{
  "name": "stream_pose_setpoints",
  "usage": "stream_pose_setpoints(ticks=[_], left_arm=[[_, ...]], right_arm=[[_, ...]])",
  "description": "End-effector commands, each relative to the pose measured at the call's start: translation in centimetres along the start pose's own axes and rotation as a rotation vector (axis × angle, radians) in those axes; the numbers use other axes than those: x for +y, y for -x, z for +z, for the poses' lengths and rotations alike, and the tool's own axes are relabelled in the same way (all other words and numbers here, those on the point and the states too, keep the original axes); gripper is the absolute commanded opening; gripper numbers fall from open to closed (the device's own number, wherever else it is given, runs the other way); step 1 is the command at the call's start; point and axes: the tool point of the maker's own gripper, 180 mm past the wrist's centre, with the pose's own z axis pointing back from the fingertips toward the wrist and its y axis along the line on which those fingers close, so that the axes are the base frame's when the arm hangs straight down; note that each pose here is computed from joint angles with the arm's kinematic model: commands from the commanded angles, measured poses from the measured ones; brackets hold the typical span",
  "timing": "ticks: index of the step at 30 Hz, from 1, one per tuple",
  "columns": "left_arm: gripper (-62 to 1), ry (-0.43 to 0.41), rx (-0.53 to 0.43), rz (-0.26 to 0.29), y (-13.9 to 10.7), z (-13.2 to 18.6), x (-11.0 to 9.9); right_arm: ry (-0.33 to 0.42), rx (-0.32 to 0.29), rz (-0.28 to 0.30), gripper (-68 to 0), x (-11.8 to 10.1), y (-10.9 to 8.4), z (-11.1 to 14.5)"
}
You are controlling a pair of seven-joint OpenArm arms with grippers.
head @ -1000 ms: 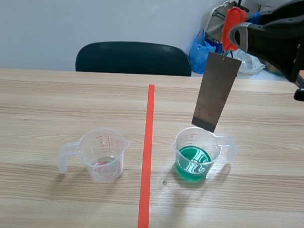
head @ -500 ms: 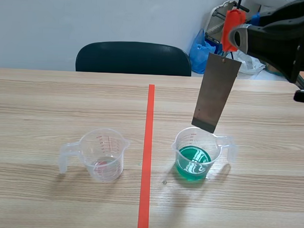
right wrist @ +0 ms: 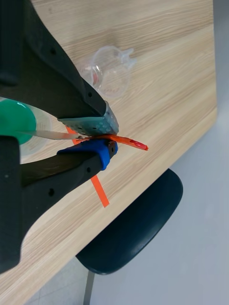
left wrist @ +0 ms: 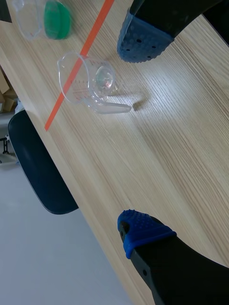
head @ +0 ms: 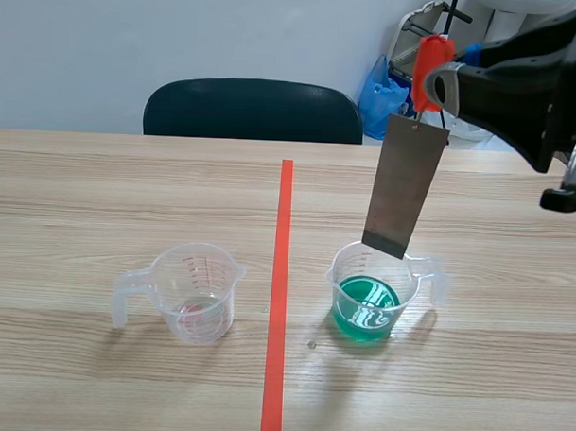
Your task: Do the redox reaction experiment
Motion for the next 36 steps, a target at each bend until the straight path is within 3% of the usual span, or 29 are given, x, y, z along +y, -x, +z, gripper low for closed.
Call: stream_pose_setpoints(ticks=[1,14,36], left_arm=[[1.4,-0.011,-0.023,0.001,-0.6,0.0,0.2],[1.4,-0.011,-0.024,0.001,-0.6,0.0,0.2],[1.4,-0.011,-0.027,0.001,-0.6,0.0,0.2]], right_arm=[[-0.013,-0.026,0.005,-66.9,0.5,-0.6,-0.3],[-0.018,-0.009,-0.023,-66.9,1.5,1.5,-1.0],[0.052,0.057,-0.073,-66.9,0.3,8.0,-2.1]])
